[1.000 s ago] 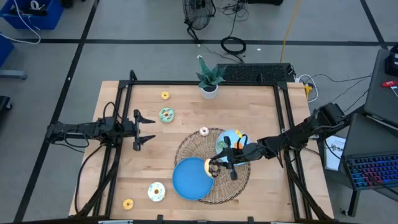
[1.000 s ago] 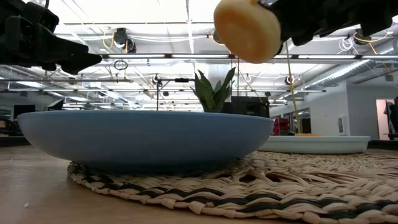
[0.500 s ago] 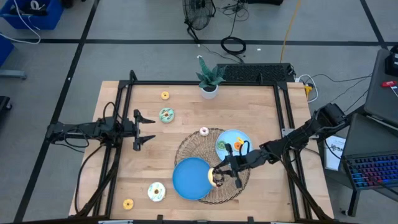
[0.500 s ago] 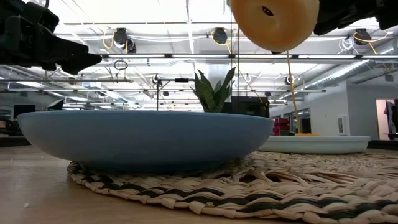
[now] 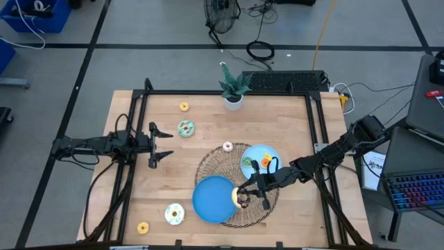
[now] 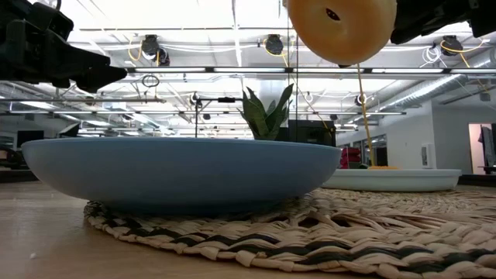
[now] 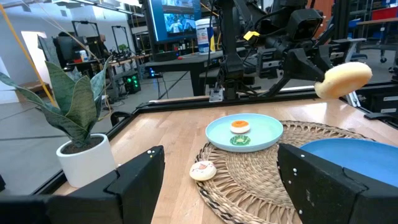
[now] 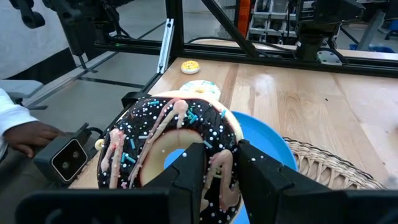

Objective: Pick & Place donuts
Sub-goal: Put the large black donut on the blue plate

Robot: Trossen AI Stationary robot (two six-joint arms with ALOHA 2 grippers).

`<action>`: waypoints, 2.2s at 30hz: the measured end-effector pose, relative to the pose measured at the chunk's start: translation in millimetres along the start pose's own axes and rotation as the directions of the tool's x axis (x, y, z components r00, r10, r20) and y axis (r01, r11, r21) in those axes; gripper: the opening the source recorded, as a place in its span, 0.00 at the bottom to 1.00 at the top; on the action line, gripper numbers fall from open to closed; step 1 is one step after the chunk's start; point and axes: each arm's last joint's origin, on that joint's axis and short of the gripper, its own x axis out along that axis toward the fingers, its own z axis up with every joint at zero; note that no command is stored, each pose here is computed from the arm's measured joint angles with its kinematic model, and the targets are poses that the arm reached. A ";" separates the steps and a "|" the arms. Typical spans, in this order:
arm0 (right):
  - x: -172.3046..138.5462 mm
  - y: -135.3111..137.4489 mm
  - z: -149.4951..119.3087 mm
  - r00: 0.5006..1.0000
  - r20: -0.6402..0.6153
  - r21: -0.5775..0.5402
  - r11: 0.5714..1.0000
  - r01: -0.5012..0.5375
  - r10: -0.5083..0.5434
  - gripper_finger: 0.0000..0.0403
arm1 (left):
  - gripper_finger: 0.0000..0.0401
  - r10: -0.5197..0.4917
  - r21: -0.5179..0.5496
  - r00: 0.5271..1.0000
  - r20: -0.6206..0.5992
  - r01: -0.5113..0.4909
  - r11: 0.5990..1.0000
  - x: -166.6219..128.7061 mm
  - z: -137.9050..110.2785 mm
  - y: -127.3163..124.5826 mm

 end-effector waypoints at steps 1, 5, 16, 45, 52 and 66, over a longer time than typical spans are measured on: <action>0.0 0.0 0.0 1.000 0.000 0.000 1.000 0.001 -0.001 0.19 | 0.76 0.000 0.000 1.000 0.000 0.000 1.000 0.0 0.0 0.0; 0.0 0.0 0.0 1.000 0.000 0.000 1.000 0.001 -0.001 0.19 | 0.76 0.000 0.000 1.000 0.000 0.000 1.000 0.0 -0.1 0.0; -0.8 0.9 12.4 0.992 0.126 0.001 1.000 -0.007 0.007 0.19 | 0.76 0.000 0.000 1.000 0.000 0.000 1.000 0.0 -0.1 0.0; 68.0 -13.5 9.2 0.974 0.224 -0.038 0.999 -0.025 0.033 0.19 | 0.76 0.000 0.000 1.000 0.000 0.000 1.000 0.0 0.0 0.0; 78.8 -20.0 4.3 0.982 0.188 -0.036 0.999 -0.002 0.009 0.19 | 0.76 -0.001 0.000 1.000 0.000 0.001 1.000 0.0 0.0 0.0; 87.9 -21.9 -1.9 1.000 -0.019 -0.046 0.999 0.014 -0.015 0.19 | 0.76 0.000 0.000 1.000 -0.001 0.000 1.000 0.0 -0.1 0.0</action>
